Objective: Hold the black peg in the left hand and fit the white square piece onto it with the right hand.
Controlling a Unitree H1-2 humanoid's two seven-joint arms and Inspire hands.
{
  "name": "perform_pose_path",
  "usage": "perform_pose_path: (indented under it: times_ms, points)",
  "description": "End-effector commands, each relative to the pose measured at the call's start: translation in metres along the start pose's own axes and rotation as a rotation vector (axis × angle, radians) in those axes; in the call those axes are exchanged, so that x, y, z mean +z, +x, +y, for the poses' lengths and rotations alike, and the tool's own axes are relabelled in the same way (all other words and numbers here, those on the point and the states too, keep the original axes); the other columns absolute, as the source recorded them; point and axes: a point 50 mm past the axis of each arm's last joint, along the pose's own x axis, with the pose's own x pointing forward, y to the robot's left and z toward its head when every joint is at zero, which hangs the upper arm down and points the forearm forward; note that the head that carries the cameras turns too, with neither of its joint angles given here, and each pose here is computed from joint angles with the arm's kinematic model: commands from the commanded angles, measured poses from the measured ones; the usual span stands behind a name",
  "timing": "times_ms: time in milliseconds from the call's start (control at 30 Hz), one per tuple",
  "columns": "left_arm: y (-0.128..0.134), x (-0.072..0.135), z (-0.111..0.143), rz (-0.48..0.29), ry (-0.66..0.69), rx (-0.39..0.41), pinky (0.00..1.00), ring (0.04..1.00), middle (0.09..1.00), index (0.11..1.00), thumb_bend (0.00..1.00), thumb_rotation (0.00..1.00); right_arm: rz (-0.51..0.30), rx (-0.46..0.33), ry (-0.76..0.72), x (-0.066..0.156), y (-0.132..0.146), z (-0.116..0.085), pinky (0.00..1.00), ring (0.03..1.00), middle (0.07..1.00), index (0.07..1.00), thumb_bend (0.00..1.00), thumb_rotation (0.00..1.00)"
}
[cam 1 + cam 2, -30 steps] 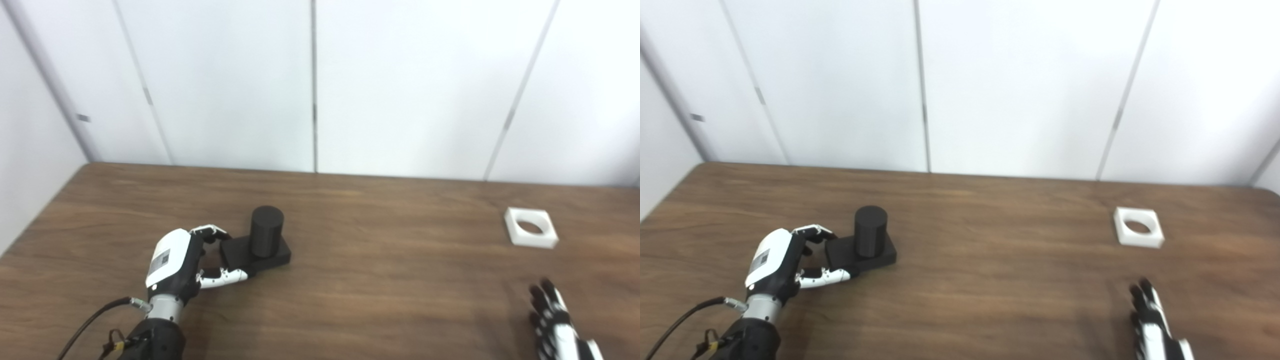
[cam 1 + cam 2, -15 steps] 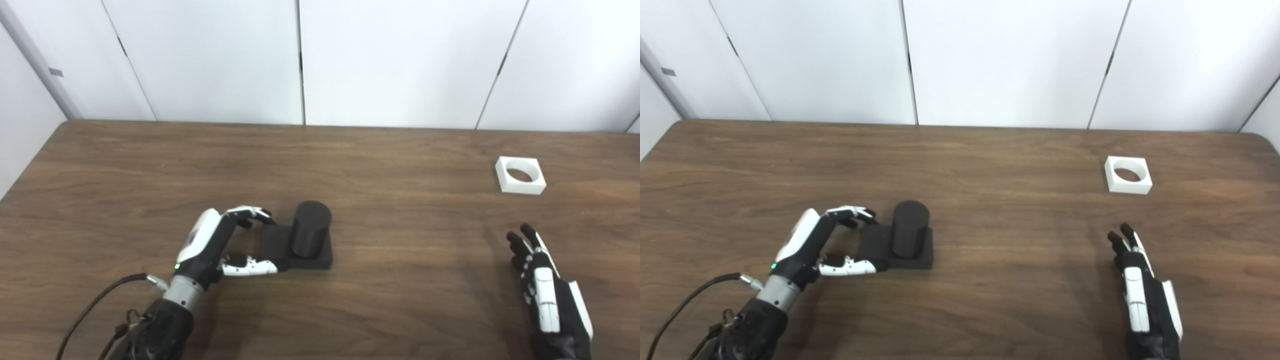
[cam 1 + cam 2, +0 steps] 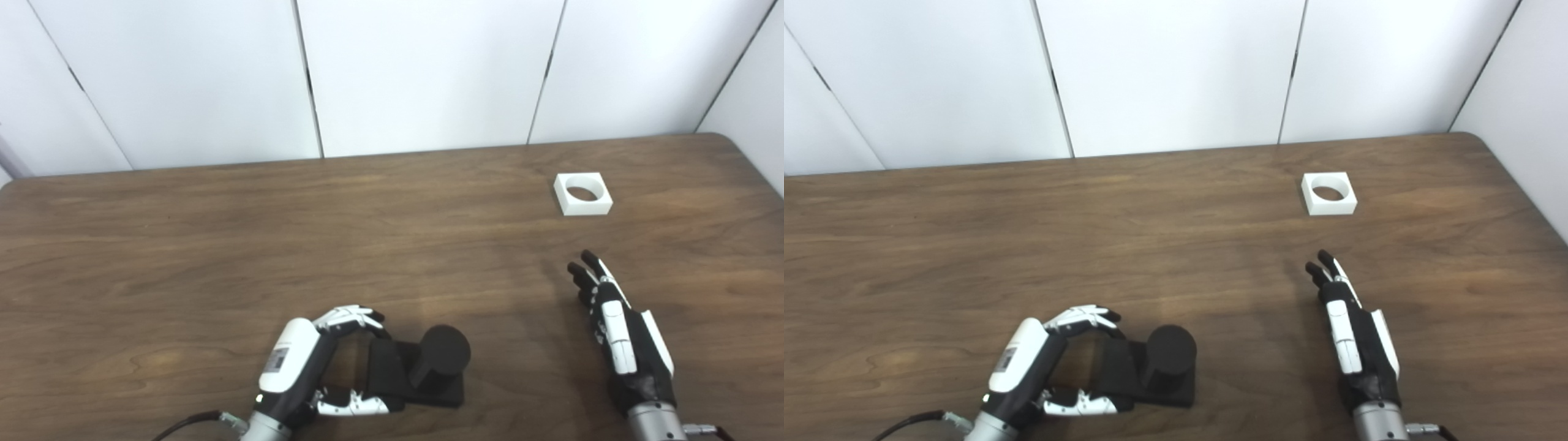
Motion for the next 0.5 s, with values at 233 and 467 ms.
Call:
perform_pose_path:
  times_ms: [233,467]
  points:
    - [-0.0163,-0.015,-0.0376,0.07,0.097,-0.045,0.9,0.804,0.746,0.486,0.52,0.04,-0.039,-0.012,0.064,0.0096,-0.0036,0.0152,0.96,0.943,0.9,0.932,0.58,1.0]
    - [-0.0149,-0.0162,-0.0338,0.071,0.155,-0.038,0.87,0.798,0.743,0.487,0.52,0.04,-0.036,-0.009,0.061,0.0069,-0.0031,0.0135,0.94,0.94,0.901,0.933,0.58,1.0]
